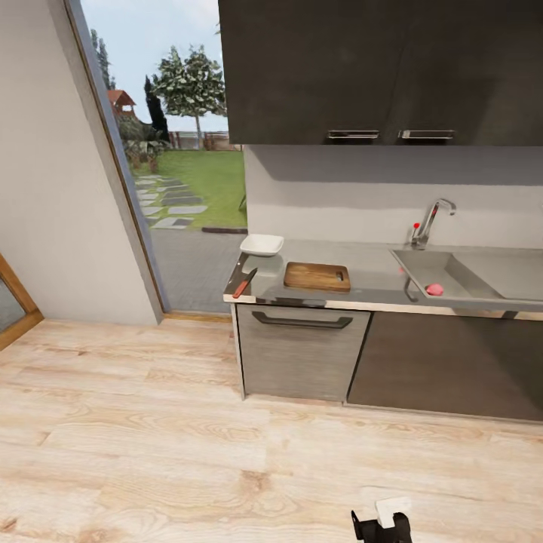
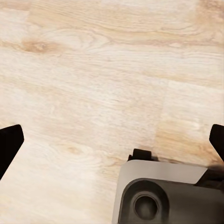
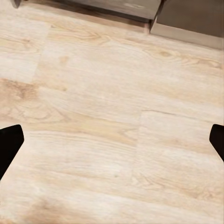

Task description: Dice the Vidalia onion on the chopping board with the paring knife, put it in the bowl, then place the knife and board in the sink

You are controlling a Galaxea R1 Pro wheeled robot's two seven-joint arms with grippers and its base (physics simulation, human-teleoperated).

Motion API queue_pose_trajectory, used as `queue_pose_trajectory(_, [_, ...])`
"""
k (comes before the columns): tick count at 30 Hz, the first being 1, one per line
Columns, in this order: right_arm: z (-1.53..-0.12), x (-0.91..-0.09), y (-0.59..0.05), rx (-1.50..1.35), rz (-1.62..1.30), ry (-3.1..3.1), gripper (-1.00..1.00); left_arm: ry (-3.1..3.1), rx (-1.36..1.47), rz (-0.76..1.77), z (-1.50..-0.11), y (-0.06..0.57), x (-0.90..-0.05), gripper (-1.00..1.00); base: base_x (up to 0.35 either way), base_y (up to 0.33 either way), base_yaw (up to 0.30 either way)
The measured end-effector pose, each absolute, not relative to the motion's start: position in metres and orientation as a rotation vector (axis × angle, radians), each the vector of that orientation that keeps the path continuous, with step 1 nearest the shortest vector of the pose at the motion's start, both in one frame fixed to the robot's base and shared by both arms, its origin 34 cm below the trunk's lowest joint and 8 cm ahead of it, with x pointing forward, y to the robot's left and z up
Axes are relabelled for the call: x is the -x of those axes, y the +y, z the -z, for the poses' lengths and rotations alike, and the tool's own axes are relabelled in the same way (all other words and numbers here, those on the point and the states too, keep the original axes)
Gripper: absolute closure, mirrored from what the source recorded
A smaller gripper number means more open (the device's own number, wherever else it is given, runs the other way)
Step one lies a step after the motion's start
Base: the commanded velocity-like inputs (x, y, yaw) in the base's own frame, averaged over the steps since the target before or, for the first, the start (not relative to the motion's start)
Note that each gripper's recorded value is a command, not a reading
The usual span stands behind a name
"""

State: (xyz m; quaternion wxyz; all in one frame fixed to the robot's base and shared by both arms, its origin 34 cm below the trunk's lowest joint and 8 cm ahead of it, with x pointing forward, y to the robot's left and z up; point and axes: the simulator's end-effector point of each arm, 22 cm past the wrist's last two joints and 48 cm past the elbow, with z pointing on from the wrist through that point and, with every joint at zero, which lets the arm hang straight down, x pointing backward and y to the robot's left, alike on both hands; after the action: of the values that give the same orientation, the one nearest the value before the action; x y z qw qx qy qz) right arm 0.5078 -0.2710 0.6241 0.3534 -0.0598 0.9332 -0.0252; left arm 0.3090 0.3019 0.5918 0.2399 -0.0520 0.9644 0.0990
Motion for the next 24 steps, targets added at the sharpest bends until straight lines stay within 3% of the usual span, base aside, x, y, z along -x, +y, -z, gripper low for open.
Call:
queue_pose_trajectory(8, [-0.6255,-0.5086,-0.2726,0.121,0.067,2.411,-1.00,2.639,0.145,-0.270,-0.5919,0.3016,-0.3091,-1.00,0.002,-0.017,-0.093])
queue_pose_trajectory(24, [-0.6311,-0.5127,-0.2714,0.118,0.065,2.398,-1.00,2.630,0.145,-0.268,-0.5937,0.3002,-0.3117,-1.00,0.150,-0.295,-0.112])
